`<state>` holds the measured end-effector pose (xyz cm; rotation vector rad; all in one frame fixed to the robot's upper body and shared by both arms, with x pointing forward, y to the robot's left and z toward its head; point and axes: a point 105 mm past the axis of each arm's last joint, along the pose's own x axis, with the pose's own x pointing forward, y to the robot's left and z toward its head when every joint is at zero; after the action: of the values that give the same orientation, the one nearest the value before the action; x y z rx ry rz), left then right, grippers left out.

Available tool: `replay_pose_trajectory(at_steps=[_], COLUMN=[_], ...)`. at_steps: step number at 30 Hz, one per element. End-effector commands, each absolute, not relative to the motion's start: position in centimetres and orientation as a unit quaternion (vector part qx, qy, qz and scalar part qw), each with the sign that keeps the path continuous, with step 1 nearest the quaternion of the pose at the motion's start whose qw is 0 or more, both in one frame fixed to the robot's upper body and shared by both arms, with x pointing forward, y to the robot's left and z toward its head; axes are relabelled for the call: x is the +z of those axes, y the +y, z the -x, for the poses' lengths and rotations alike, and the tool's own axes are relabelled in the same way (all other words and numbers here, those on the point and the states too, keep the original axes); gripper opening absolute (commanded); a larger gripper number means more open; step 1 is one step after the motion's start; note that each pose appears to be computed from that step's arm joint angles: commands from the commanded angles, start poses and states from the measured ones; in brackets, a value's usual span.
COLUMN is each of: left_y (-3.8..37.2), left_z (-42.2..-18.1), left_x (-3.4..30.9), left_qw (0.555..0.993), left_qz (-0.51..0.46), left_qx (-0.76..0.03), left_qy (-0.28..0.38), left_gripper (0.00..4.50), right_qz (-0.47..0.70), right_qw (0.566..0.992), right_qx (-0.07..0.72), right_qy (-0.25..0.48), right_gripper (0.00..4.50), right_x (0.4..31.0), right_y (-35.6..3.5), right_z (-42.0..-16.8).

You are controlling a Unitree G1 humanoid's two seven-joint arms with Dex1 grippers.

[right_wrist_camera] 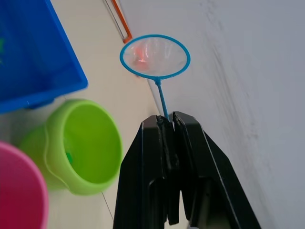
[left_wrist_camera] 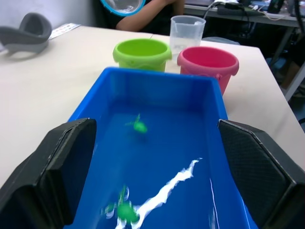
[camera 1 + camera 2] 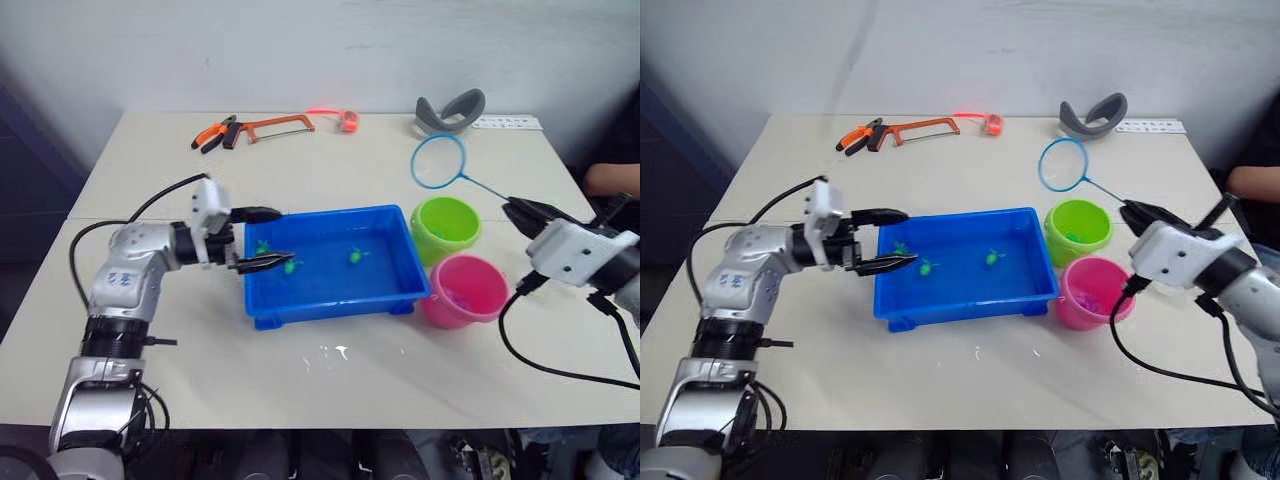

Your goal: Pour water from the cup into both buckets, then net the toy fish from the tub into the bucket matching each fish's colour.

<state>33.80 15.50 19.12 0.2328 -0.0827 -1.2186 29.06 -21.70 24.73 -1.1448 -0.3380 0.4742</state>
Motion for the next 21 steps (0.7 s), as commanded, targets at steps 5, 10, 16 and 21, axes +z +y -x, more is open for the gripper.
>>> replay_pose_trajectory(at_steps=[5,10,16,21], left_y=[18.4,19.1,19.2,19.1], left_z=[-32.0,-31.7,-31.1,-30.9], left_x=[19.0,18.1,17.9,18.0], left_qw=[0.817,0.826,0.827,0.827], left_qz=[-0.133,-0.136,-0.138,-0.139], left_qx=[-0.558,-0.545,-0.544,-0.544], left_qy=[-0.055,-0.04,-0.033,-0.032], left_gripper=[4.42,4.42,4.42,4.42], right_qz=[0.612,0.661,0.716,0.715], right_qw=[0.724,0.672,0.625,0.613], right_qx=[0.293,0.317,0.304,0.328], right_qy=[-0.125,-0.108,-0.069,-0.068], right_gripper=[0.0,0.0,0.0,0.0], right_x=[23.4,21.7,20.5,19.9], right_y=[-17.9,-17.1,-18.2,-17.6], right_z=[-29.9,-30.8,-32.6,-32.7])
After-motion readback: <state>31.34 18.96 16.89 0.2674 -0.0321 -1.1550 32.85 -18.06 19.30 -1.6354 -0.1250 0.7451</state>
